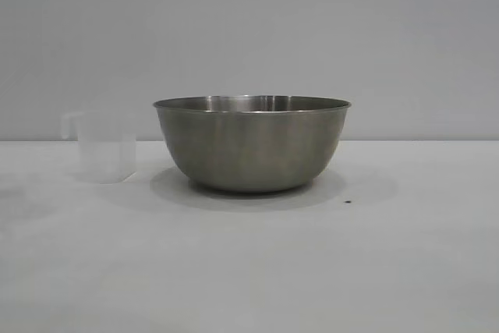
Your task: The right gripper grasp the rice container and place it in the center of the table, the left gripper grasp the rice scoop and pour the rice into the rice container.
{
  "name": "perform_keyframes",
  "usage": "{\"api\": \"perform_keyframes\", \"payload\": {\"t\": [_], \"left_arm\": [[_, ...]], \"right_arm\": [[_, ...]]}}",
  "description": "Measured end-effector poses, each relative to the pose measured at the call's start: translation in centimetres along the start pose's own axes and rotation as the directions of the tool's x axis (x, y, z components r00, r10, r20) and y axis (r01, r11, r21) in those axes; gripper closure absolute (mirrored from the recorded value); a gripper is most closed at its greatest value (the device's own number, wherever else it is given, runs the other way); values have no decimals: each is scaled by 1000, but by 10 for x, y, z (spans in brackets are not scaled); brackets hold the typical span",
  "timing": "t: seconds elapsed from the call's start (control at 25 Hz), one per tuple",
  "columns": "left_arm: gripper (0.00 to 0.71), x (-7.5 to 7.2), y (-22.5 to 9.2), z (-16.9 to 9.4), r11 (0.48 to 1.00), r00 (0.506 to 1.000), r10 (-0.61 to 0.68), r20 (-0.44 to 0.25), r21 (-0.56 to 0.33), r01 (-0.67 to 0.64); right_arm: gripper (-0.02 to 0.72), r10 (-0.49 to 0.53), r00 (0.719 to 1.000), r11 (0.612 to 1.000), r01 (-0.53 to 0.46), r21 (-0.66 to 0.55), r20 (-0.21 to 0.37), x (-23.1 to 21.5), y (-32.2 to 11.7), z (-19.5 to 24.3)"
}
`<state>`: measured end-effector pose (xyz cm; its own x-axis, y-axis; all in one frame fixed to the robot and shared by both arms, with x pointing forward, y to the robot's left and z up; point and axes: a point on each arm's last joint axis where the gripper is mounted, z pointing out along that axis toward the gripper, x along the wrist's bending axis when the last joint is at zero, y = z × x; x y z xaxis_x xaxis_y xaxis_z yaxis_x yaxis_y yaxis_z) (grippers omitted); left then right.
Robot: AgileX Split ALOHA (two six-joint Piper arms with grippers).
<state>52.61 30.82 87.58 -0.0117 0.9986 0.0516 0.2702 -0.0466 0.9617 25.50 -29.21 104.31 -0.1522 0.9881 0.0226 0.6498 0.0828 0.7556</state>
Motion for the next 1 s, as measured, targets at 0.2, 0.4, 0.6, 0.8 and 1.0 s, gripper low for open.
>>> {"api": "perform_keyframes", "payload": {"t": [0.2, 0.4, 0.6, 0.8, 1.0], "left_arm": [[363, 1, 12, -15, 999, 999, -32, -3, -33, 31], [363, 2, 24, -26, 995, 998, -68, -2, -74, 67], [363, 2, 38, -34, 995, 999, -49, -1, -86, 49], [363, 3, 51, -44, 996, 1000, -31, -2, -79, 30], [363, 4, 63, -55, 998, 1000, -24, -3, -61, 24]], "right_arm": [[376, 0, 1000, 1000, 0, 0, 0, 0, 0, 0], [376, 0, 1000, 1000, 0, 0, 0, 0, 0, 0], [376, 0, 1000, 1000, 0, 0, 0, 0, 0, 0], [376, 0, 1000, 1000, 0, 0, 0, 0, 0, 0], [376, 0, 1000, 1000, 0, 0, 0, 0, 0, 0]]}}
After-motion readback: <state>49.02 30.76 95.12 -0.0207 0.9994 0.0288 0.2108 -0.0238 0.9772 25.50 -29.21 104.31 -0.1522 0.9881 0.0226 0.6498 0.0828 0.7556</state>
